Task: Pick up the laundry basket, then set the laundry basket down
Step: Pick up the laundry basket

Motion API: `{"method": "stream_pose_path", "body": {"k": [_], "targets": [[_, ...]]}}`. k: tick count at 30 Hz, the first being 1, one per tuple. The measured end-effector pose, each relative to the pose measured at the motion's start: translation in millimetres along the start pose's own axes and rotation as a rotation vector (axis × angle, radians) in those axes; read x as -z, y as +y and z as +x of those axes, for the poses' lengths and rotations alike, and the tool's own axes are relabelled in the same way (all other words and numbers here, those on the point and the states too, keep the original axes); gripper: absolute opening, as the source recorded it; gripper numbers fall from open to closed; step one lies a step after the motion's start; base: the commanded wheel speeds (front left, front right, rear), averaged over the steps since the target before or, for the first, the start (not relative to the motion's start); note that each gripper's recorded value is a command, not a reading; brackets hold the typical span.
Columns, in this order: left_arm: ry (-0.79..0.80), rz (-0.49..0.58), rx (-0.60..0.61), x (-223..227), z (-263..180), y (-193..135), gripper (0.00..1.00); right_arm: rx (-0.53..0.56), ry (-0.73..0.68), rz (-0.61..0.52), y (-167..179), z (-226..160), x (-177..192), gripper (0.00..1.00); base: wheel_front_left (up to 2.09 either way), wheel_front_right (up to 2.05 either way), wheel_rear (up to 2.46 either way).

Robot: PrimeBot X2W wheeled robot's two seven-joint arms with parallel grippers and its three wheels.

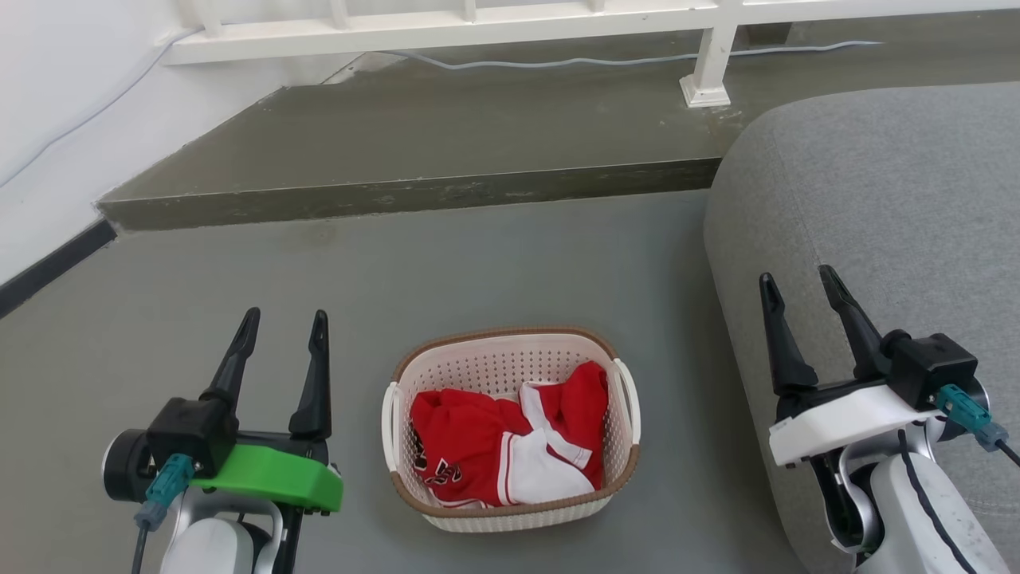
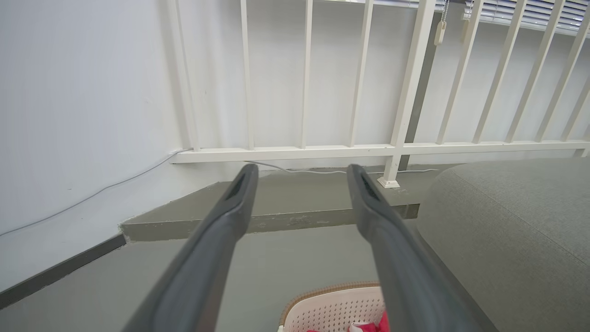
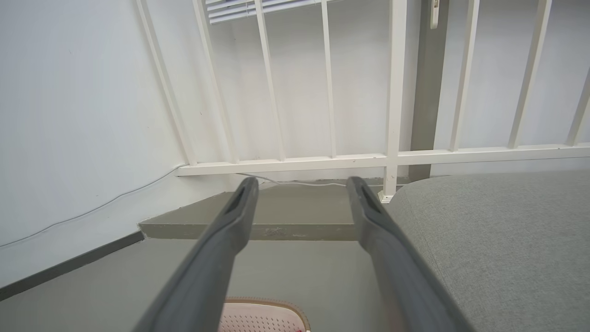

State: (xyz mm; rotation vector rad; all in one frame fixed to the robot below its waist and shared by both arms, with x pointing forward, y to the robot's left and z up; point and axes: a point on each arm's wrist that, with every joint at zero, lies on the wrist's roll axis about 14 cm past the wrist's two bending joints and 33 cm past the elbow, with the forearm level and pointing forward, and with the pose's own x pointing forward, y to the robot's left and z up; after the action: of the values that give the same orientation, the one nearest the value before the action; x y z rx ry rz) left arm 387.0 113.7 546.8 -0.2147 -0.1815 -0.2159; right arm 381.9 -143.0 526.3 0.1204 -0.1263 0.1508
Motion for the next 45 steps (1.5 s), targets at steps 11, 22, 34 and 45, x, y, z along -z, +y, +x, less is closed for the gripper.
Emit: {"method": "stream_pose_path", "body": {"k": [11,22,34,45], "targets": [[0.007,-0.058,-0.020,4.4,1.0,4.3,1.00,0.008,0.004,0.013,-1.9,0.8,2.3,1.00,0.00,0.00,0.00],[0.043,-0.084,-0.035,19.5,6.5,9.3,1.00,0.034,0.039,0.029,-9.7,3.5,16.1,1.00,0.00,0.00,0.00],[0.137,-0.109,-0.034,60.5,23.9,12.5,1.00,0.075,0.127,0.067,-23.5,13.2,51.6,1.00,0.00,0.00,0.00],[0.224,-0.136,-0.038,105.9,48.2,20.2,1.00,0.067,0.178,0.074,-27.2,45.7,82.2,1.00,0.00,0.00,0.00]]}}
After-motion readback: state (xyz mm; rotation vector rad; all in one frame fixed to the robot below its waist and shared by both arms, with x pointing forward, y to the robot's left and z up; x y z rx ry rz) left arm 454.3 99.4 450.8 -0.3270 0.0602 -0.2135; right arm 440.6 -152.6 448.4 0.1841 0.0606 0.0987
